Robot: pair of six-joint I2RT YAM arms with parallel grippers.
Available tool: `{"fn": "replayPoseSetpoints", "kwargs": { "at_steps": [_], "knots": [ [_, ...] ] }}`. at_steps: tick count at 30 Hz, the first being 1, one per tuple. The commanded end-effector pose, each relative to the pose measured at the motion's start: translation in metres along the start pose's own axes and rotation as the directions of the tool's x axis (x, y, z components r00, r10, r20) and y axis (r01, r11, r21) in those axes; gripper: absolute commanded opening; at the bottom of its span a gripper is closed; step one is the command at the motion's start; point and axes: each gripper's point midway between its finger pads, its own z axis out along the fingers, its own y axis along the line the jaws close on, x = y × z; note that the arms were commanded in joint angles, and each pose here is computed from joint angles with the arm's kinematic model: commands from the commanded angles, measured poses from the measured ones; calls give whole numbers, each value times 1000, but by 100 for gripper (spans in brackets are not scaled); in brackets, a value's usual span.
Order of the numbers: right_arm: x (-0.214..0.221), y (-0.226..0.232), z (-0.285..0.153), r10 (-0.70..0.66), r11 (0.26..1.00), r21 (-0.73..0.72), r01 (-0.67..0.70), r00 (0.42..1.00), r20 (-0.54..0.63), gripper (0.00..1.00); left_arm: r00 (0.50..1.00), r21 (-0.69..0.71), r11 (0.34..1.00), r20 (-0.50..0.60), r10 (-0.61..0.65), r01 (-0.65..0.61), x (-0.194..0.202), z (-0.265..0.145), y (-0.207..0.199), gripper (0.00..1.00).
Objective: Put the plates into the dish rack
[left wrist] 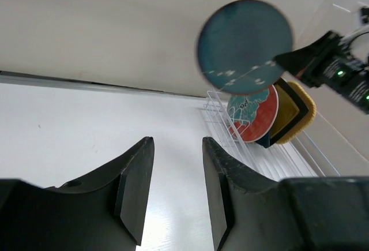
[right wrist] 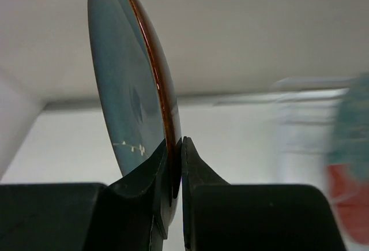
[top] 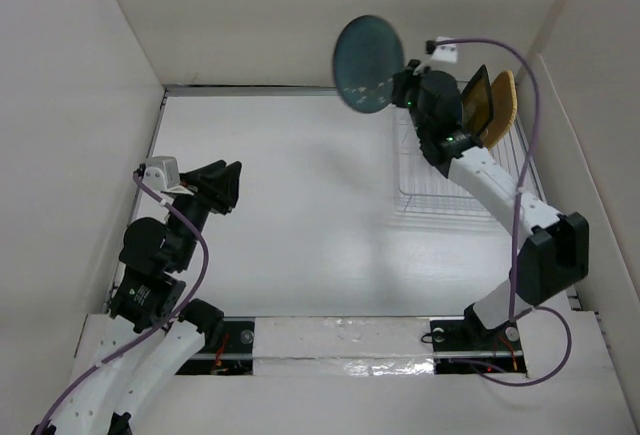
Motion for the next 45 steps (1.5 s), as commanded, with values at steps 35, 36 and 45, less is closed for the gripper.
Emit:
{"fn": "replayPoseSetpoints", "kwargs": {
  "at_steps": [35, 36, 45],
  "knots": [
    [-29, -167, 21, -356, 725, 565, 394, 917, -182, 0, 999, 10, 1000, -37, 7, -7, 13, 15, -2, 38],
    [-21, -164, 23, -351, 729, 558, 396, 916, -192, 0, 999, 10, 1000, -44, 8, -8, 14, 15, -2, 38],
    [13, -163, 19, -321, 728, 564, 390, 921, -222, 0, 999, 12, 1000, -43, 5, -4, 14, 16, -2, 38]
  ]
}}
